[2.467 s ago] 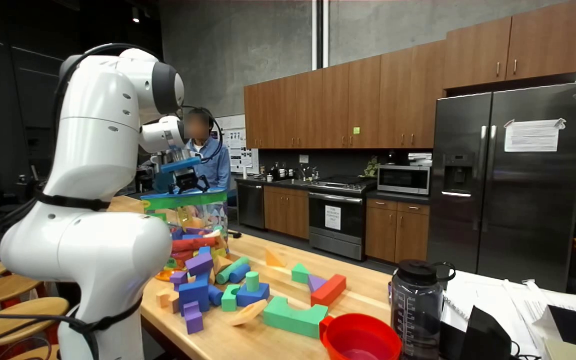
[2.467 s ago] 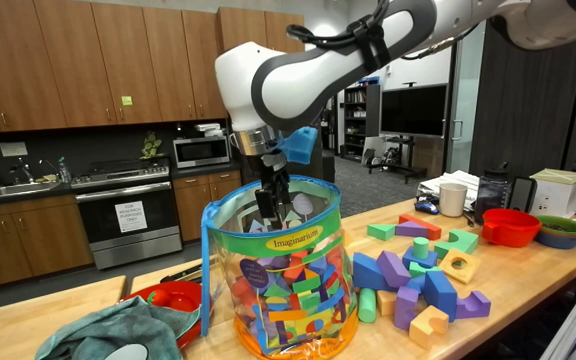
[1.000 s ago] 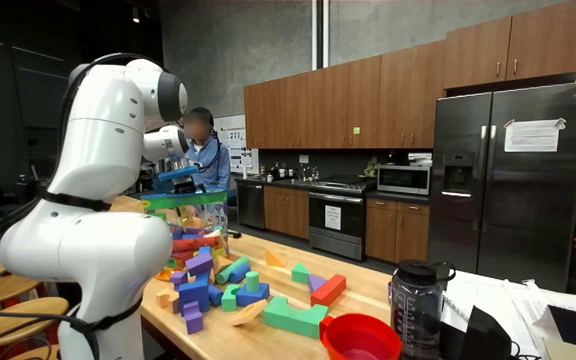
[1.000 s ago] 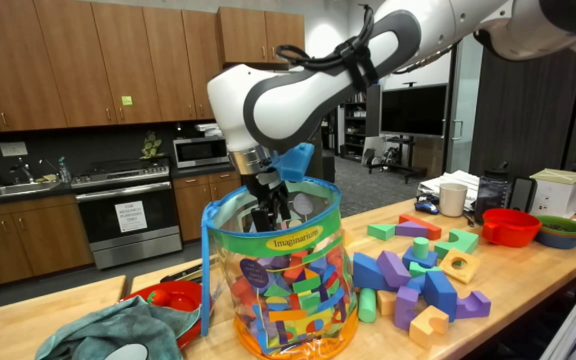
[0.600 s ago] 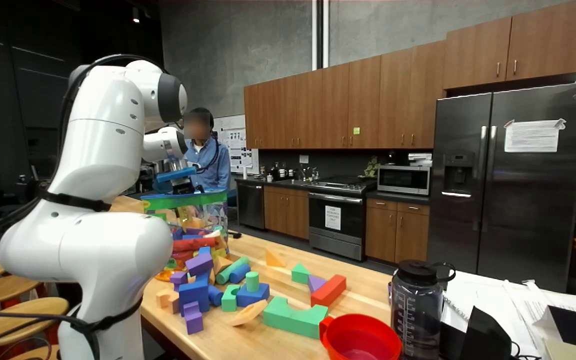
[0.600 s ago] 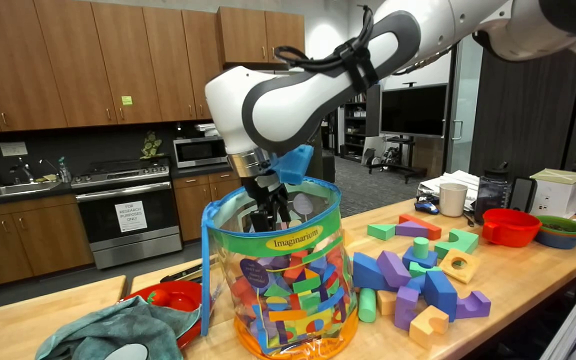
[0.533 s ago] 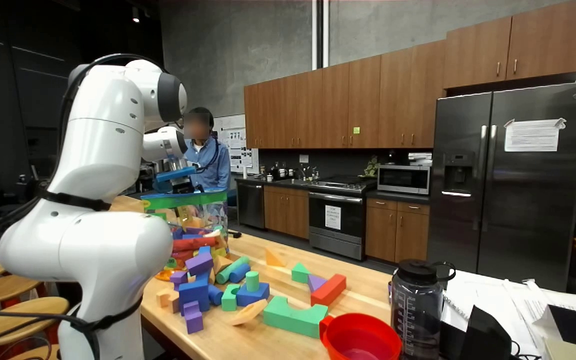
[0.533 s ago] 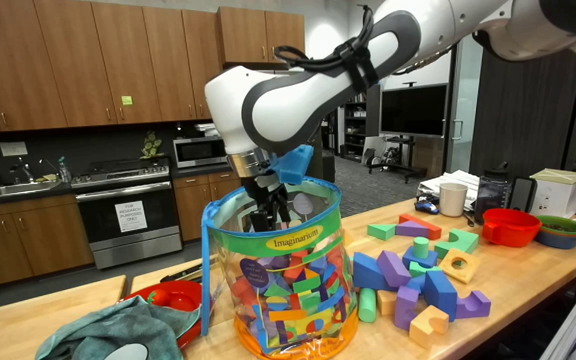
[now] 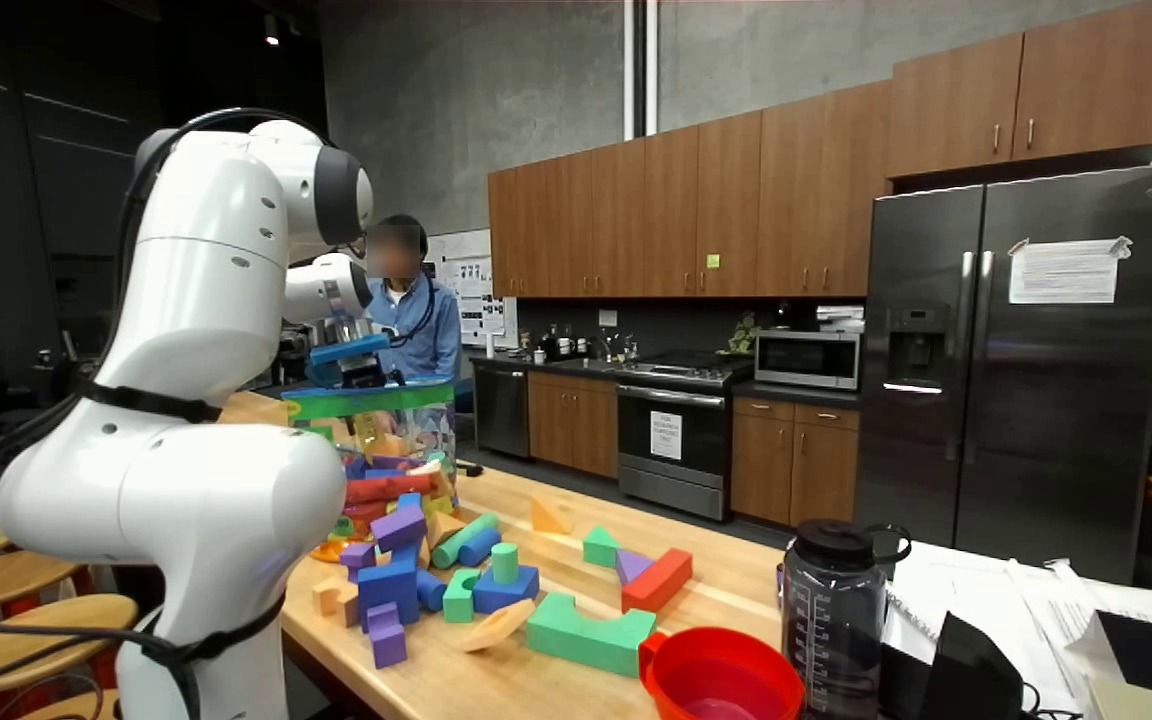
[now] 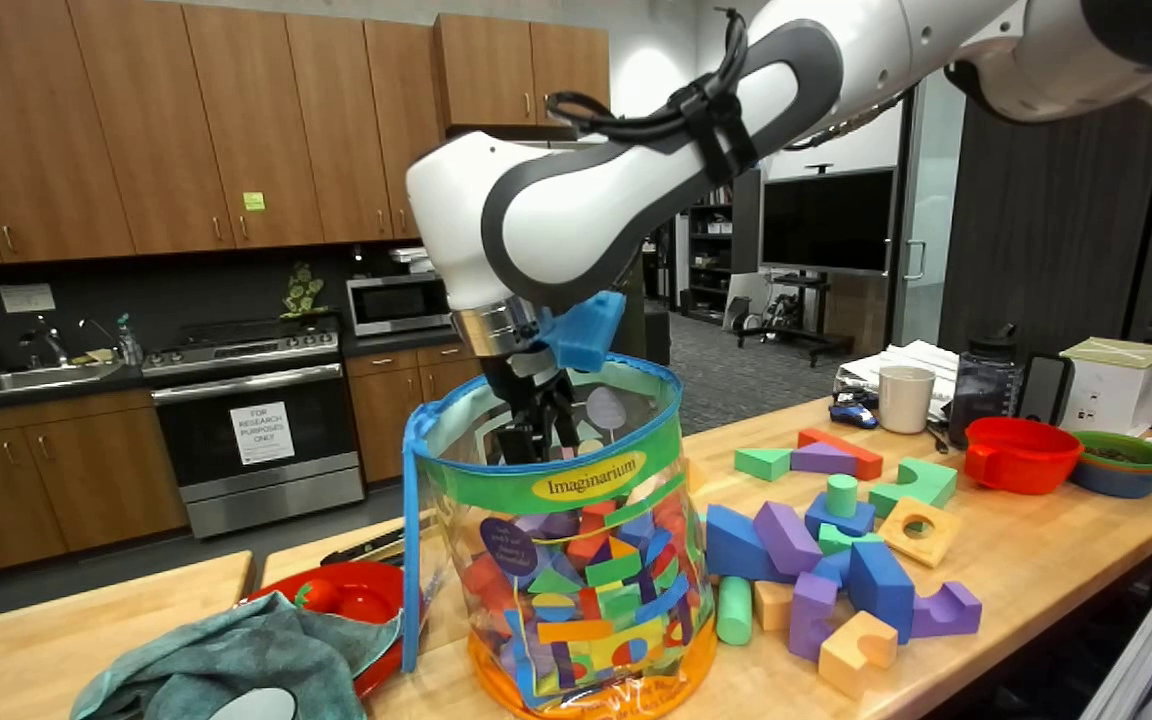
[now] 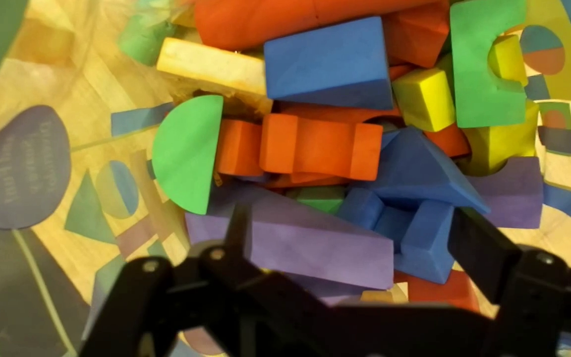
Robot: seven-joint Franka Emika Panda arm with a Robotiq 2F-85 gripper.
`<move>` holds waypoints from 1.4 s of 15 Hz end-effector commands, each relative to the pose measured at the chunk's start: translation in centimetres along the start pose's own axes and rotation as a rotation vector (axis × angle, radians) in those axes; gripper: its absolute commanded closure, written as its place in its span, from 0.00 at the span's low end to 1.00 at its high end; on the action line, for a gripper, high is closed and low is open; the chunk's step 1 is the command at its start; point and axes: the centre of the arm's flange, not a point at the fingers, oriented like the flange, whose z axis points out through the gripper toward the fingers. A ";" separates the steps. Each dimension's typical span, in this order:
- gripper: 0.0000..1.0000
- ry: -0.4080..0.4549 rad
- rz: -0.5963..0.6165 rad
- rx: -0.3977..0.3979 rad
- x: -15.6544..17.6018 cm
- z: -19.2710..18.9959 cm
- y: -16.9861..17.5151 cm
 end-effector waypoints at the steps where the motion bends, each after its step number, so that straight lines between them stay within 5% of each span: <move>1: 0.00 0.010 0.000 0.001 -0.8 -0.7 -0.1; 21: 0.00 0.009 -0.023 -0.019 -2.8 -0.4 -1.5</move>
